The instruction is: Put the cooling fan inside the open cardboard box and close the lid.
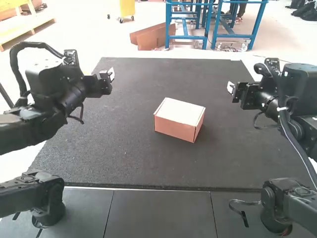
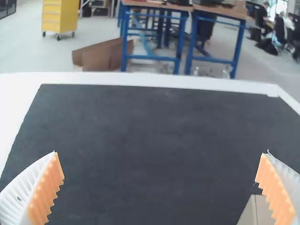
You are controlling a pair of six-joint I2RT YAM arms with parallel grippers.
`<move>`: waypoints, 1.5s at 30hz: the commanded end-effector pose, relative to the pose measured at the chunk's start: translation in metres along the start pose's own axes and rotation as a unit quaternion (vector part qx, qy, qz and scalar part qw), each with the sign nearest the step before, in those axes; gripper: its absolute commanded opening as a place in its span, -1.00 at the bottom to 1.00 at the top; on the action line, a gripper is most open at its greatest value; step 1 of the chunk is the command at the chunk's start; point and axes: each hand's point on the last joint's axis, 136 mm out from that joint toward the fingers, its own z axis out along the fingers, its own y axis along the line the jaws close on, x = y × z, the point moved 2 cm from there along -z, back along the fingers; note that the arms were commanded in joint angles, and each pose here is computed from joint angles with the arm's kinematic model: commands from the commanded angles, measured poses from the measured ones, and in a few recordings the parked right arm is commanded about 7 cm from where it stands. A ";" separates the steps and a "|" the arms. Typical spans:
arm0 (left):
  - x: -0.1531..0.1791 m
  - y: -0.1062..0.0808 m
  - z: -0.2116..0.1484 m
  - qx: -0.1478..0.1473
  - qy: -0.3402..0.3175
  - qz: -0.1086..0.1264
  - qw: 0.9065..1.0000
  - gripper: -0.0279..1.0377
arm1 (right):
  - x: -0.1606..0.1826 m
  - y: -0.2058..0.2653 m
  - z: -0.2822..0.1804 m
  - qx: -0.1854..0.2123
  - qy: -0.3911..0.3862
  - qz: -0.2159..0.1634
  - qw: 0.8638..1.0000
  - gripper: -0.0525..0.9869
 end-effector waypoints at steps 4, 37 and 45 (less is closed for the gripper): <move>0.007 0.023 -0.024 -0.034 -0.035 0.054 0.997 0.87 | 0.003 -0.010 -0.014 0.025 -0.038 0.013 0.999 0.85; 0.086 0.041 -0.068 -0.045 0.005 0.102 0.994 0.87 | 0.057 -0.040 -0.035 0.076 -0.125 -0.053 0.988 0.84; 0.086 0.041 -0.068 -0.045 0.005 0.104 0.994 0.86 | 0.074 -0.045 -0.032 0.088 -0.089 -0.032 0.992 0.85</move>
